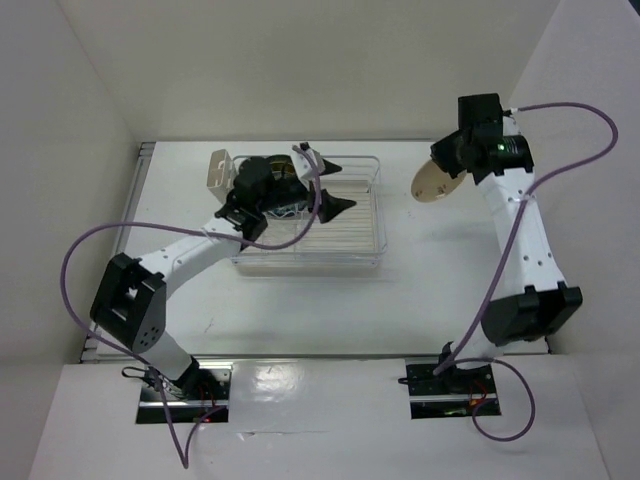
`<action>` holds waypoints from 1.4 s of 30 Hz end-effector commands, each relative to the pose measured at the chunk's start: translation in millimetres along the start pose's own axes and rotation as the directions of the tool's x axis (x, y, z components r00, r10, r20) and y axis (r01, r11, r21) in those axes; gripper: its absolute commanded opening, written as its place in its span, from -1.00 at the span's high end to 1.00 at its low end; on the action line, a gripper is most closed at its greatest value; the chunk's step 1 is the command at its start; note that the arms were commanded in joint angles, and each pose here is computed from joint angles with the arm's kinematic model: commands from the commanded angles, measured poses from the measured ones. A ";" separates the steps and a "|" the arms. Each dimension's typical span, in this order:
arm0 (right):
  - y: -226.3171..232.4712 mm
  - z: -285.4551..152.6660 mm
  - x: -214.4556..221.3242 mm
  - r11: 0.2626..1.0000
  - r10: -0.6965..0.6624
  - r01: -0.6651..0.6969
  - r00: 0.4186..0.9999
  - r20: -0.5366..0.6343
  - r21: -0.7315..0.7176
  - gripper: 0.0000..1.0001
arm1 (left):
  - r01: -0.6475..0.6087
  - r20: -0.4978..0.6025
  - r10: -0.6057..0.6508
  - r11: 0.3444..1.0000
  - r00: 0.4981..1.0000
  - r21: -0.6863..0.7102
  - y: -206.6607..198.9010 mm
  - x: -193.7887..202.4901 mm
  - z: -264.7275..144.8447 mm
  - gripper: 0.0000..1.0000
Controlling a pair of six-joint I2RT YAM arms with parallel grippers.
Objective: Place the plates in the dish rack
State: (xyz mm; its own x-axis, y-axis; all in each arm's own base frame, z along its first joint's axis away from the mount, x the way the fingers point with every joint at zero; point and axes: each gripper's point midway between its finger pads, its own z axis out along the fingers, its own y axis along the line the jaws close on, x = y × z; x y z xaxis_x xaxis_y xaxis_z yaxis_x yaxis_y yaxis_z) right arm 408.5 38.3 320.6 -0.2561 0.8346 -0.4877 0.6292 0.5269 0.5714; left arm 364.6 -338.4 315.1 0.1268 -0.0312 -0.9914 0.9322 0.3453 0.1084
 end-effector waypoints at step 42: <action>86.8 -87.0 67.2 0.863 0.125 -0.224 0.963 -0.238 -0.453 1.00 | -0.221 0.100 0.330 0.799 0.939 -0.559 -29.2 -48.6 29.0 -0.53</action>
State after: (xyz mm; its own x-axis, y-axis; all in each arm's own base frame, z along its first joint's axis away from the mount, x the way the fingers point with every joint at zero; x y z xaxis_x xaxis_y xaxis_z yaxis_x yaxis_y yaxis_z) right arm 387.7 146.1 383.2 -0.3200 0.9140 -0.2494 0.3140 0.3507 0.8823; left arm 334.2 -374.0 342.6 0.4324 0.0009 -0.9017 0.5543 0.7884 0.2666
